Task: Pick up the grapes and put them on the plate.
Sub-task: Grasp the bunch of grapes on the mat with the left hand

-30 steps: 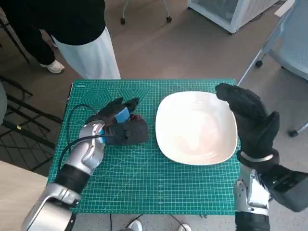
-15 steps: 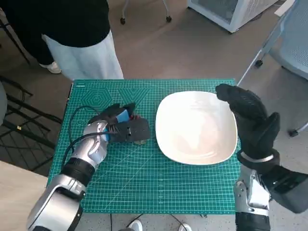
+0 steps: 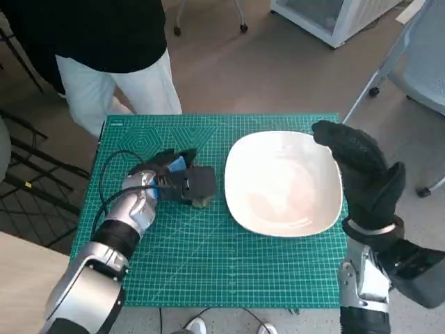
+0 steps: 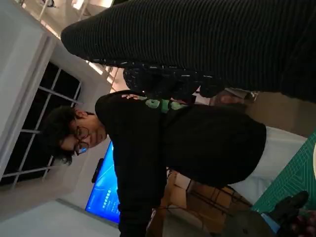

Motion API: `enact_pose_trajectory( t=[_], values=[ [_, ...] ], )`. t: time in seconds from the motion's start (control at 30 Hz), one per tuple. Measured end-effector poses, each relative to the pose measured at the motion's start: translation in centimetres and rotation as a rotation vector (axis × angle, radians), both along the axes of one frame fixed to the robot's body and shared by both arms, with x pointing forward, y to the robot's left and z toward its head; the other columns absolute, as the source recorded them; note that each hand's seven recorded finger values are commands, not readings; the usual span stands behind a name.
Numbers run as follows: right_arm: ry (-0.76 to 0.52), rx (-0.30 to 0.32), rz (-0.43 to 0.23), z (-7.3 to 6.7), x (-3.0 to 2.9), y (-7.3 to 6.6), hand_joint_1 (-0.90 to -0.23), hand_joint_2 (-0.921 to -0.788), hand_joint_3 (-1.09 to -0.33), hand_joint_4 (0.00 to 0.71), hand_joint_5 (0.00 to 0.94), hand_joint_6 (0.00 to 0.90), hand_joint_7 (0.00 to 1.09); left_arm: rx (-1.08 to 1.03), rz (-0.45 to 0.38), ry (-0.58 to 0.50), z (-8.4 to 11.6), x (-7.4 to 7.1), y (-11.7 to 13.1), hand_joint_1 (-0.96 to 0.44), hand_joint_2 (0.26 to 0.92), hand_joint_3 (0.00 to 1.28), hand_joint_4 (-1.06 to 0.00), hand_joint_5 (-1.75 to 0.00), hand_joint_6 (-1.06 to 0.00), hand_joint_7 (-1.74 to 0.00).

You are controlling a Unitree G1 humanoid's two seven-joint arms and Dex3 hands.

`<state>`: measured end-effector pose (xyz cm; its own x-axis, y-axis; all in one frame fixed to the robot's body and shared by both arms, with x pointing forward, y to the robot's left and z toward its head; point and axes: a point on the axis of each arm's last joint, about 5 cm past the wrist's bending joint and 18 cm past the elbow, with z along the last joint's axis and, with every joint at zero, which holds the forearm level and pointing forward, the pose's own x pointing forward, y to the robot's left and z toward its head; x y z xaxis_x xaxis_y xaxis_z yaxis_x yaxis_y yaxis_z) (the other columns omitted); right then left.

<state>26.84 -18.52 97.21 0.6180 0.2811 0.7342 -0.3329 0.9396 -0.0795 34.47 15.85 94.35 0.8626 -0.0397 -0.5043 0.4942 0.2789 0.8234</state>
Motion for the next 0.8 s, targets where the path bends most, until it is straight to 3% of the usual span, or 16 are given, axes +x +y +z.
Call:
enact_pose_trajectory(
  t=[0.4,0.47,0.5,0.53,0.6,0.67,0.73,0.8],
  values=[
    [0.006,0.000,0.002,0.00,0.02,0.02,-0.504,-0.921,-0.599,0.311,0.001,0.024,0.51,-0.009,0.002,-0.009,-0.03,-0.01,-0.11,-0.18,0.709,0.00,-0.04,-0.01,-0.24,-0.02],
    [0.008,-0.001,0.003,0.01,0.02,0.03,-0.504,-0.921,-0.600,0.311,0.001,0.024,0.51,-0.009,0.002,-0.014,-0.03,-0.01,-0.12,-0.14,0.718,0.00,-0.14,-0.02,-0.27,-0.02],
    [0.008,-0.001,0.004,0.01,0.03,0.04,-0.504,-0.921,-0.600,0.311,0.001,0.024,0.51,-0.009,0.001,-0.017,-0.03,-0.01,-0.12,-0.09,0.732,0.01,-0.21,-0.09,-0.29,-0.02],
    [0.009,-0.001,0.005,0.02,0.03,0.04,-0.504,-0.921,-0.600,0.311,0.000,0.024,0.51,-0.009,0.001,-0.021,-0.04,-0.01,-0.13,-0.02,0.739,0.07,-0.30,-0.26,-0.33,-0.02],
    [0.010,-0.001,0.005,0.05,0.02,0.06,-0.502,-0.921,-0.601,0.310,0.000,0.024,0.51,-0.003,-0.002,-0.032,-0.07,-0.02,-0.16,0.16,0.712,0.32,-0.42,-0.79,-0.42,-0.03],
    [0.010,0.000,0.006,0.11,0.01,0.08,-0.501,-0.921,-0.602,0.310,0.000,0.023,0.51,0.011,-0.007,-0.049,-0.09,-0.03,-0.24,0.28,0.657,0.59,-0.45,-1.24,-0.52,-0.04],
    [0.010,0.001,0.007,0.17,0.01,0.10,-0.501,-0.921,-0.602,0.310,0.000,0.023,0.51,0.032,-0.013,-0.070,-0.12,-0.05,-0.32,0.33,0.655,0.69,-0.46,-1.44,-0.61,-0.06],
    [0.010,0.001,0.008,0.21,0.00,0.12,-0.501,-0.921,-0.601,0.309,0.000,0.023,0.51,0.058,-0.022,-0.092,-0.16,-0.08,-0.43,0.35,0.707,0.63,-0.46,-1.49,-0.70,-0.11]
  ],
)
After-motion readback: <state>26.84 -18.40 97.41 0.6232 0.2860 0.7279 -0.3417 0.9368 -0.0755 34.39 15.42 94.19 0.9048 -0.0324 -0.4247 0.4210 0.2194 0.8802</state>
